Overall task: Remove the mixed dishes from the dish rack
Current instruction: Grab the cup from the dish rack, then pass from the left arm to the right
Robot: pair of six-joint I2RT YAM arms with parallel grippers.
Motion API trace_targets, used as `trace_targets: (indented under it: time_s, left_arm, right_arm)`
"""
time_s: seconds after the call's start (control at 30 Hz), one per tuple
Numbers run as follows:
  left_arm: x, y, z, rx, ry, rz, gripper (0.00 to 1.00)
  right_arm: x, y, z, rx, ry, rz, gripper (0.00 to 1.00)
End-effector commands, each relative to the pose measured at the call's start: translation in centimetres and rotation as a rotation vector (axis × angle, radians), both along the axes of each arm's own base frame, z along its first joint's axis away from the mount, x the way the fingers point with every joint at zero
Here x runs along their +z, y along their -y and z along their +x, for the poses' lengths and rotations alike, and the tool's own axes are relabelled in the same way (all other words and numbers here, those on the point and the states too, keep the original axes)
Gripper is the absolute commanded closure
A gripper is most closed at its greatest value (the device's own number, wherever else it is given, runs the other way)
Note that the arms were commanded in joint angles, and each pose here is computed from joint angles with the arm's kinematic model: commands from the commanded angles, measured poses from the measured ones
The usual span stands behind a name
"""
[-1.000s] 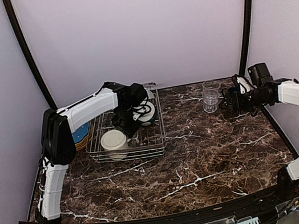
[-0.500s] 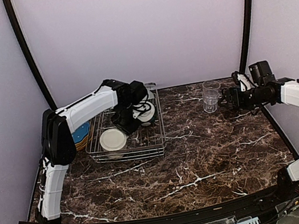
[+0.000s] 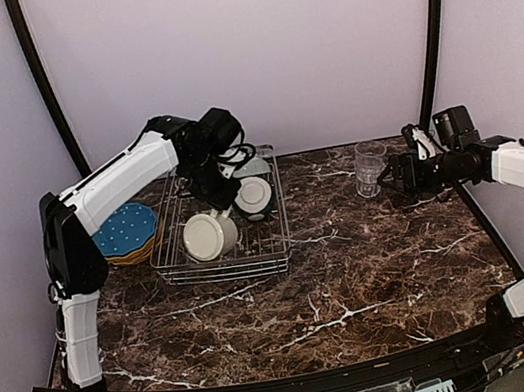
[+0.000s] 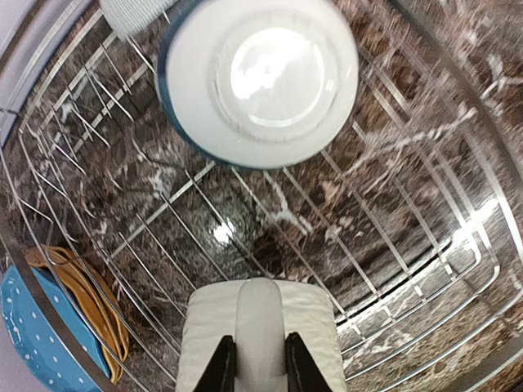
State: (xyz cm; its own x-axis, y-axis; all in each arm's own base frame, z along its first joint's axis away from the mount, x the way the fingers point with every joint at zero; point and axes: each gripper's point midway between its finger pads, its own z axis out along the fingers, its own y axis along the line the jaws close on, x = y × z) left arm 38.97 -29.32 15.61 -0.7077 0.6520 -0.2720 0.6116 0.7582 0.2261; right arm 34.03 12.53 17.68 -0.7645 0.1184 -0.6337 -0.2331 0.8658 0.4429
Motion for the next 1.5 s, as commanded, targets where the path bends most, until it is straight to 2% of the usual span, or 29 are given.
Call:
trace_targets:
  time_s: [0.0,0.1,0.27,0.4,0.6,0.77,0.9,1.07,1.2,1.47]
  left_arm:
    - [9.0,1.3,-0.7,-0.023,0.166,-0.242,0.99]
    - [11.6,1.4,-0.8,0.0,0.233,-0.332,0.99]
    - [12.7,1.9,-0.9,0.003,0.294,-0.442,0.99]
    - [14.8,2.6,-2.1,-0.036,0.341,-0.584,0.99]
    - [16.0,4.4,-3.5,-0.11,0.306,-0.741,0.99]
    - [15.7,5.3,-4.1,-0.134,0.263,-0.812,0.99]
    - [15.3,5.6,-4.4,-0.145,0.234,-0.838,0.99]
    - [15.4,5.7,-4.8,-0.172,0.22,-0.87,0.99]
    - [15.4,5.9,-5.0,-0.201,0.204,-0.894,0.99]
    - [15.8,6.2,-4.4,-0.223,0.175,-0.974,0.99]
  right_arm:
    - [2.3,-1.2,0.4,0.017,0.062,0.04,0.01]
    - [2.9,-2.0,0.5,0.038,0.064,0.063,0.01]
    - [3.5,-3.6,0.5,0.071,0.075,0.072,0.01]
    - [4.3,-6.6,0.1,0.136,0.092,0.122,0.01]
    - [5.8,-14.7,-1.2,0.351,0.108,0.269,0.01]
    - [7.4,-22.5,-3.6,0.618,0.079,0.485,0.01]
    - [6.8,-25.9,-4.1,0.731,0.028,0.584,0.01]
    - [5.6,-28.1,-4.1,0.816,-0.005,0.635,0.01]
    - [6.4,-28.8,-5.1,0.909,-0.004,0.692,0.07]
    - [8.4,-29.0,-8.2,1.076,0.015,0.814,0.3]
